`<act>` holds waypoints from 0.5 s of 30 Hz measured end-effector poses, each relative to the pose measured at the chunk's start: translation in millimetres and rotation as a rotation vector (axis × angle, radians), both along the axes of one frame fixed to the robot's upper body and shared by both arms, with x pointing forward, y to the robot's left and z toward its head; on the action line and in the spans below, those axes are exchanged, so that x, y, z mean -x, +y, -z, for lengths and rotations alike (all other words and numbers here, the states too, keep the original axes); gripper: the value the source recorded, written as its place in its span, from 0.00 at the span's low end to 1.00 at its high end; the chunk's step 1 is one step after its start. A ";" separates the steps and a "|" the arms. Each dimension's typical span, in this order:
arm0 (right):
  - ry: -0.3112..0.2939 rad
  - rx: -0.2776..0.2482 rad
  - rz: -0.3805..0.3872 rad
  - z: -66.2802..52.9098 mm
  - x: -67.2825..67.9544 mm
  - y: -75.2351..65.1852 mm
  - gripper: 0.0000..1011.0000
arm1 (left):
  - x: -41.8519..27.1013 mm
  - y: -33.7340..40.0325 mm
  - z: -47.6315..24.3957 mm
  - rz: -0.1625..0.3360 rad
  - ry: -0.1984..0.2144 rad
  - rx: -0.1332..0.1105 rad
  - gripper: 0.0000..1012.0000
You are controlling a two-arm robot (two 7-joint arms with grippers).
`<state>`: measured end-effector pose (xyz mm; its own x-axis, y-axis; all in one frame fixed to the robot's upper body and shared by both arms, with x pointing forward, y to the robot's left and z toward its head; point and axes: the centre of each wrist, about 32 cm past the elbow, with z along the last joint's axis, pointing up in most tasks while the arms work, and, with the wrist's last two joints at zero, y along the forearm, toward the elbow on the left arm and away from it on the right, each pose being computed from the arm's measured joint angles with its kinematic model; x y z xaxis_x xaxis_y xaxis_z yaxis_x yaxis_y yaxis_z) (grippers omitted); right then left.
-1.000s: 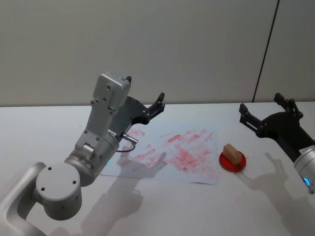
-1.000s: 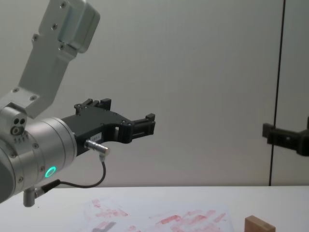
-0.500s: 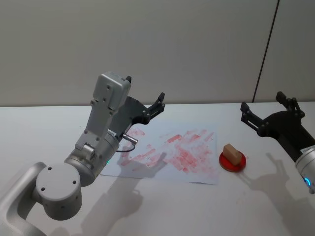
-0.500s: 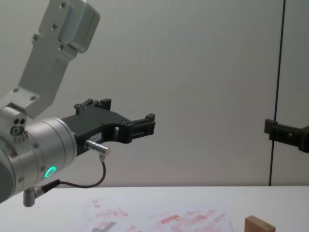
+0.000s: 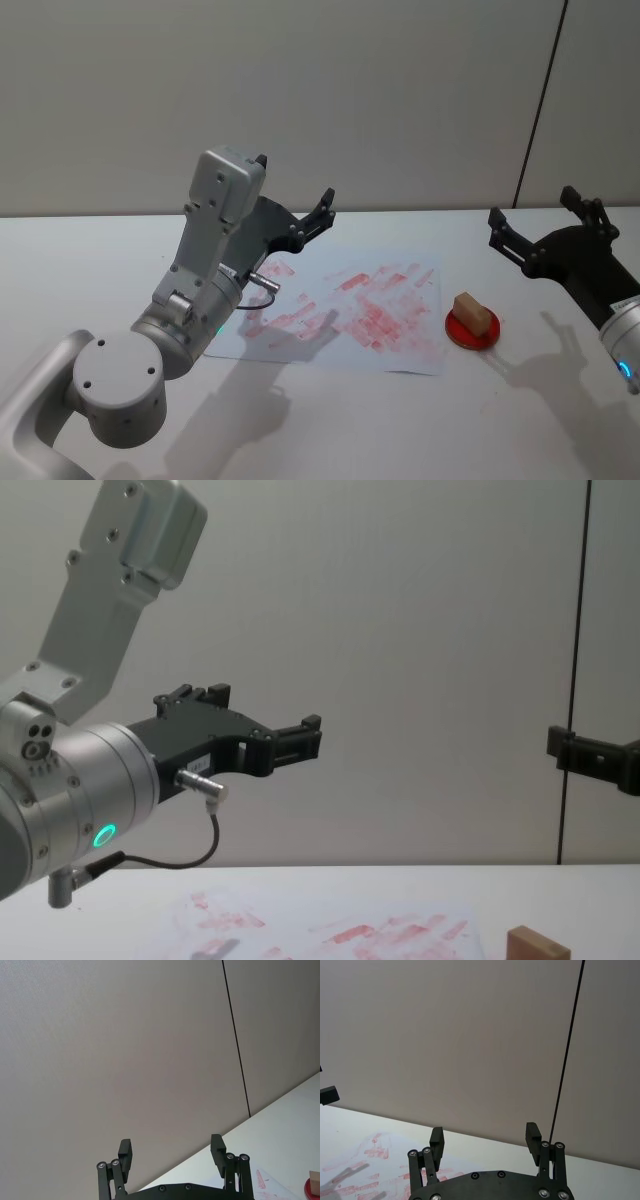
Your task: Use the one hand to pick up the stamp and affix it onto the A4 paper.
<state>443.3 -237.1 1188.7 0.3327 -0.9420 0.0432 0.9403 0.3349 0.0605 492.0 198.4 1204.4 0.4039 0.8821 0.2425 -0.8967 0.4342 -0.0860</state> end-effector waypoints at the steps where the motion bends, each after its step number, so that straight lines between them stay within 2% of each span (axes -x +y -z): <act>1: 0.000 0.000 0.000 0.0 0.0 0.0 0.99 | 0.0 0.0 0.0 0.000 0.000 0.000 0.99; 9: 0.006 0.004 0.002 0.9 1.3 -1.8 0.99 | 0.0 0.0 0.0 0.000 0.000 0.000 0.99; 15: 0.047 0.019 0.015 2.8 6.0 -7.4 0.99 | 0.0 0.0 0.0 0.000 0.000 0.000 0.99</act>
